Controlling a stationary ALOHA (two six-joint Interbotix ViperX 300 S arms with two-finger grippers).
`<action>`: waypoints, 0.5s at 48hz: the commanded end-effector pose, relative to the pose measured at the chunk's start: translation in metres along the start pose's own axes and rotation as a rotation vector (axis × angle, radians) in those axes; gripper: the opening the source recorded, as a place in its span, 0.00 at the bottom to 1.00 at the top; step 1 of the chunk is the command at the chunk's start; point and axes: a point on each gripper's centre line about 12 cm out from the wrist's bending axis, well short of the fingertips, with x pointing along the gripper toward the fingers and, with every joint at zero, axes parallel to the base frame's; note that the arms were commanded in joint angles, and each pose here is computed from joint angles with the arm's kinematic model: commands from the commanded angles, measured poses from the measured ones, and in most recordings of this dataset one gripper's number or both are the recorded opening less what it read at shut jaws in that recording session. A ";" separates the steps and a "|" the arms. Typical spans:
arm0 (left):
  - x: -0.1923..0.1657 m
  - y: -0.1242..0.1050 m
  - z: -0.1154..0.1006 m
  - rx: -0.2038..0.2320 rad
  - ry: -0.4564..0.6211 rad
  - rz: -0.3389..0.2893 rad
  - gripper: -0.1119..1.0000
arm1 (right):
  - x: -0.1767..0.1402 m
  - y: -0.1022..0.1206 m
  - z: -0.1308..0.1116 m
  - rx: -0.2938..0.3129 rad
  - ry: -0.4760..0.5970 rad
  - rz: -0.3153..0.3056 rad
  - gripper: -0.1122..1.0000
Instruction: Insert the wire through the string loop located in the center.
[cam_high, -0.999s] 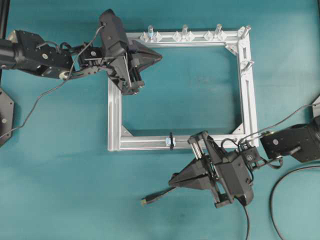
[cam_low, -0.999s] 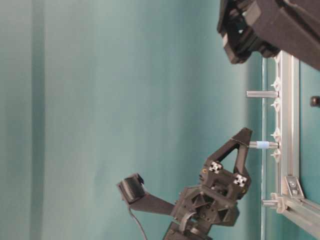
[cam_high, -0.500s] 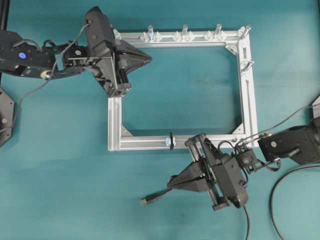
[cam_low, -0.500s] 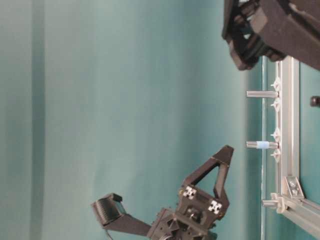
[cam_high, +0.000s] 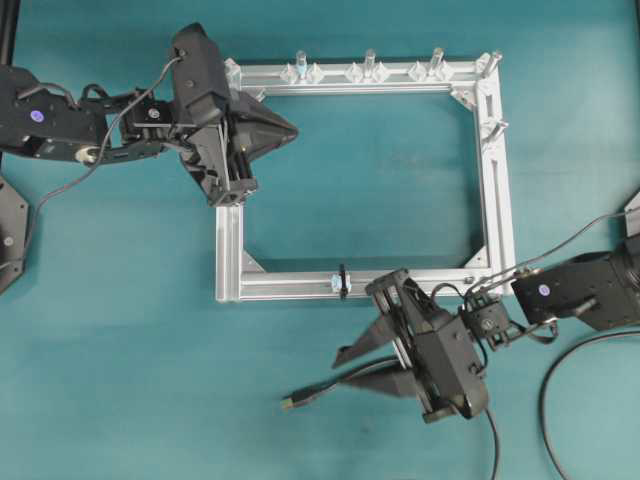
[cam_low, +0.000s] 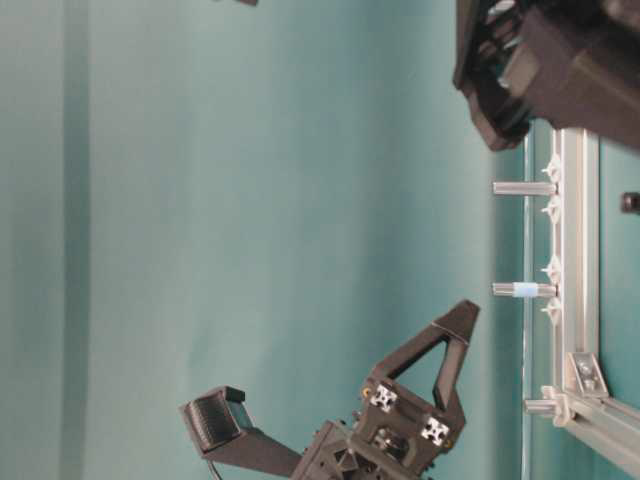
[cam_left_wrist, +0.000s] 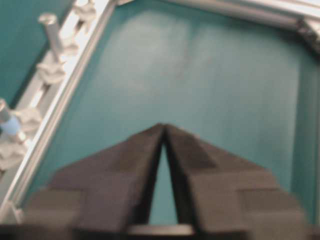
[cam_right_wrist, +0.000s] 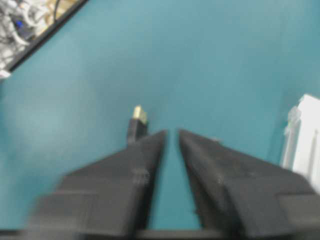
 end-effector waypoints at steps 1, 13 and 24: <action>-0.006 -0.003 0.011 0.007 -0.026 -0.008 0.33 | 0.001 0.002 0.016 -0.022 -0.040 0.014 0.55; -0.011 -0.003 0.014 0.012 -0.021 -0.009 0.38 | 0.003 0.004 0.011 -0.049 0.007 0.027 0.62; -0.022 -0.005 0.013 0.016 -0.027 -0.015 0.38 | 0.012 0.003 0.000 -0.048 0.052 0.029 0.62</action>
